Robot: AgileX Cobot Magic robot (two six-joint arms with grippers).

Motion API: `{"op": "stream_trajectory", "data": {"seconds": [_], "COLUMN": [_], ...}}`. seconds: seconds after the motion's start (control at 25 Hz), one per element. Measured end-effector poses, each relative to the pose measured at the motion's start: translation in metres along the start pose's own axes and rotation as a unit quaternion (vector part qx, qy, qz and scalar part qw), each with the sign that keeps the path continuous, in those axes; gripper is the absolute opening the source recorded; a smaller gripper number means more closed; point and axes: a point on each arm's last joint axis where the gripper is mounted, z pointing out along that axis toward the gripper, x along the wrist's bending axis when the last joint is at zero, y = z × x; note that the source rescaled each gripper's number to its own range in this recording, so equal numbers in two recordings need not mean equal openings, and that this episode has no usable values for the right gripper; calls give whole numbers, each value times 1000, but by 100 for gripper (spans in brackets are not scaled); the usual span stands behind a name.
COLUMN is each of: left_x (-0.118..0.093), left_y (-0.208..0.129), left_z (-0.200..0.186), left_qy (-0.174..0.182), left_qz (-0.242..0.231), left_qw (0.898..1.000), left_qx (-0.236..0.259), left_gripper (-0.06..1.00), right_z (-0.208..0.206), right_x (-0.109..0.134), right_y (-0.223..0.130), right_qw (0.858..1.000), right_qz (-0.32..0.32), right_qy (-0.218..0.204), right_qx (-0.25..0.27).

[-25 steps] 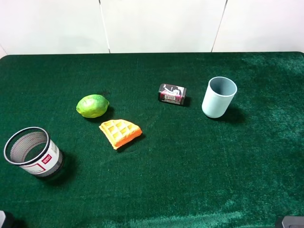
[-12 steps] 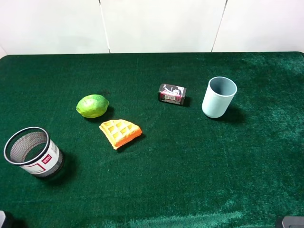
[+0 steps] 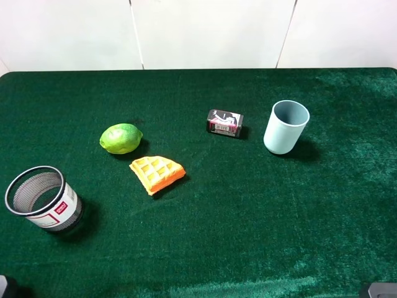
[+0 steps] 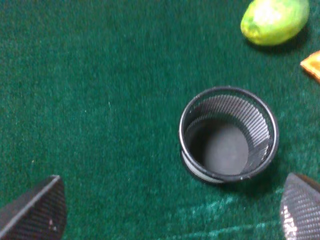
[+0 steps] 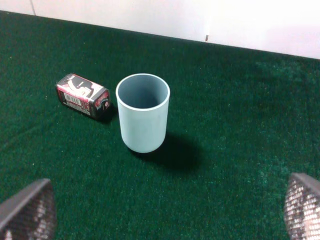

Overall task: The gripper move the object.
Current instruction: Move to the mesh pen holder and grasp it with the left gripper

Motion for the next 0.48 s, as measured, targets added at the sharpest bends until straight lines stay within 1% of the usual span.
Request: {"op": "stream_trajectory", "data": {"seconds": [0.24,0.48], "left_x": [2,7], "left_y": [27,41], "left_z": [17,38], "left_qy": [-4,13], "left_qz": [6,14], "left_qw": [998,991], "left_qx": [70,134], "left_gripper": [74,74], "right_z": [0,0], "right_x": [0,0], "right_y": [0,0], "right_qw": [1000,1000], "right_qz": [0,0], "right_qy": [0,0], "right_qx": [0,0]}}
